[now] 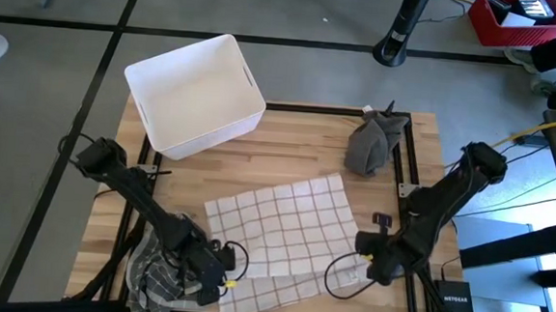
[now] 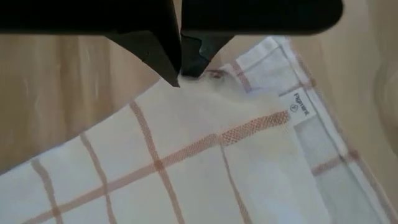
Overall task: Fold towel
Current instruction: Fold the brown-white towel
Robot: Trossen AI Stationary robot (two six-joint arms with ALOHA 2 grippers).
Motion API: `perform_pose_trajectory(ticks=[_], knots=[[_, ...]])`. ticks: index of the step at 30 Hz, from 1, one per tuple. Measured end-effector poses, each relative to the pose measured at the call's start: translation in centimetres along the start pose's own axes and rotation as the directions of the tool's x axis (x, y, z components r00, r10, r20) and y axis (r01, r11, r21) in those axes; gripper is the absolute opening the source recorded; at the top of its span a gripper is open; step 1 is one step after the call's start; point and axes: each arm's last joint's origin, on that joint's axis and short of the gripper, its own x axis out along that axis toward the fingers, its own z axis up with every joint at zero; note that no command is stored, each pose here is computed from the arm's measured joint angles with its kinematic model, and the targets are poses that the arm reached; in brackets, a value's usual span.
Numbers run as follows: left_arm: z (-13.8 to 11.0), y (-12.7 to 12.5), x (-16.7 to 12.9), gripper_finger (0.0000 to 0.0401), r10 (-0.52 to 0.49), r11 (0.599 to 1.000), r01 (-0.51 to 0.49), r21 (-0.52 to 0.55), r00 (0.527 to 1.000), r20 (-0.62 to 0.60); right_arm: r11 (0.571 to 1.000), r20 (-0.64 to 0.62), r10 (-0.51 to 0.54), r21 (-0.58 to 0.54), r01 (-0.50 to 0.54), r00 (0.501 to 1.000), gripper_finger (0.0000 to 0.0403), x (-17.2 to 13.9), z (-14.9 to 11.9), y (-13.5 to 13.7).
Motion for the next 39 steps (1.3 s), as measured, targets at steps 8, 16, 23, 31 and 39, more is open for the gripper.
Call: perform_pose_trajectory(ticks=[8, 16, 23, 31, 39], knots=[[0.3, -0.1, -1.4, 0.0001, -0.068, 0.995, 0.072, 0.064, 0.996, -0.063, 0.999, 0.112, -0.042, -0.010, 0.043, 0.993, 0.0001, -1.0, -0.4, -0.2], [1.2, 3.0, -9.8, 0.0001, 0.277, 0.953, -0.295, 0.067, 0.940, 0.197, 0.954, 0.583, -0.300, 0.188, 0.234, 0.755, 0.0001, -6.5, 1.2, -4.5], [2.4, 5.5, -17.3, 0.0001, 0.481, 0.809, -0.588, 0.010, 0.671, 0.565, 0.816, 0.690, -0.576, 0.454, 0.359, 0.437, 0.0001, -10.0, 1.9, -10.3], [4.2, 8.8, -21.7, 0.0001, 0.697, 0.468, -0.874, -0.133, 0.272, 0.664, 0.588, 0.551, -0.803, 0.673, 0.449, 0.227, 0.0001, -12.7, 0.5, -15.9], [7.6, 11.8, -24.0, 0.0001, 0.777, 0.261, -0.939, -0.224, 0.067, 0.626, 0.483, 0.440, -0.874, 0.735, 0.477, 0.208, 0.0001, -13.8, -1.2, -18.5]])
